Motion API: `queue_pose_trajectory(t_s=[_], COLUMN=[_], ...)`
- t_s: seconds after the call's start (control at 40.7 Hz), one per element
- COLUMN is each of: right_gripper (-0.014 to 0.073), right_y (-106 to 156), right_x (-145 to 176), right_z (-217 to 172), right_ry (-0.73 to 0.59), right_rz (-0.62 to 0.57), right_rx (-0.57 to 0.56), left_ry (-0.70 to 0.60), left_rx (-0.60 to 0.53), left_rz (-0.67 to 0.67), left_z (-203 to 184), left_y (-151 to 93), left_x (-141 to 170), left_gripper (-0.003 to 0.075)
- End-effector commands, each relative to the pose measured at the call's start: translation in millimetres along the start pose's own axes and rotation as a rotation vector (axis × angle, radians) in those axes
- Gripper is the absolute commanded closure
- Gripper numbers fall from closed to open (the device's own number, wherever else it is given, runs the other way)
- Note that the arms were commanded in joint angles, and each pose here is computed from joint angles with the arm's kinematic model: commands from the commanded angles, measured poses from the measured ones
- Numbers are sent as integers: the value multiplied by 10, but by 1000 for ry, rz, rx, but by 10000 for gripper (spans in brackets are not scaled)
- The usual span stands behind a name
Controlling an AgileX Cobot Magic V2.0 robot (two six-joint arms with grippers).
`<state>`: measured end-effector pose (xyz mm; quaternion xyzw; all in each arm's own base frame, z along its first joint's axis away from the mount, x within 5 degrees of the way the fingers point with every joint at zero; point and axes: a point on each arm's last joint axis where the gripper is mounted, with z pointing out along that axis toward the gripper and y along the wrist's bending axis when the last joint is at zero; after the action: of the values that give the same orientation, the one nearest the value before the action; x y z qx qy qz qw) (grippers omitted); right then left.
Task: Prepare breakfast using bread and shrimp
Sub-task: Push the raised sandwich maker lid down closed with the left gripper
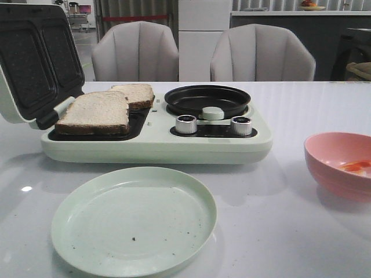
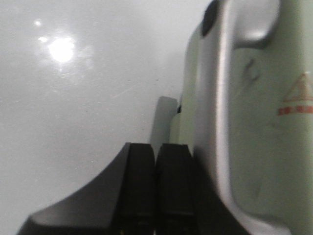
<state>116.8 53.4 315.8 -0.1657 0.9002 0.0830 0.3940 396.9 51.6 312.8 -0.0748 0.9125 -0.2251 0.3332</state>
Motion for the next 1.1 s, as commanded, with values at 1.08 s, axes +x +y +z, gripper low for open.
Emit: queue_pose_trajectory(t_s=[1.08], right_gripper=[79], right_y=[-3], right_x=[-113], right_z=[-63], right_ry=[-89], right_rz=[-12], right_rx=[1], left_ry=[23], left_rx=[306], left_rz=[666], left_z=[-941], left_y=[-1897], left_x=[1844], left_gripper=[617])
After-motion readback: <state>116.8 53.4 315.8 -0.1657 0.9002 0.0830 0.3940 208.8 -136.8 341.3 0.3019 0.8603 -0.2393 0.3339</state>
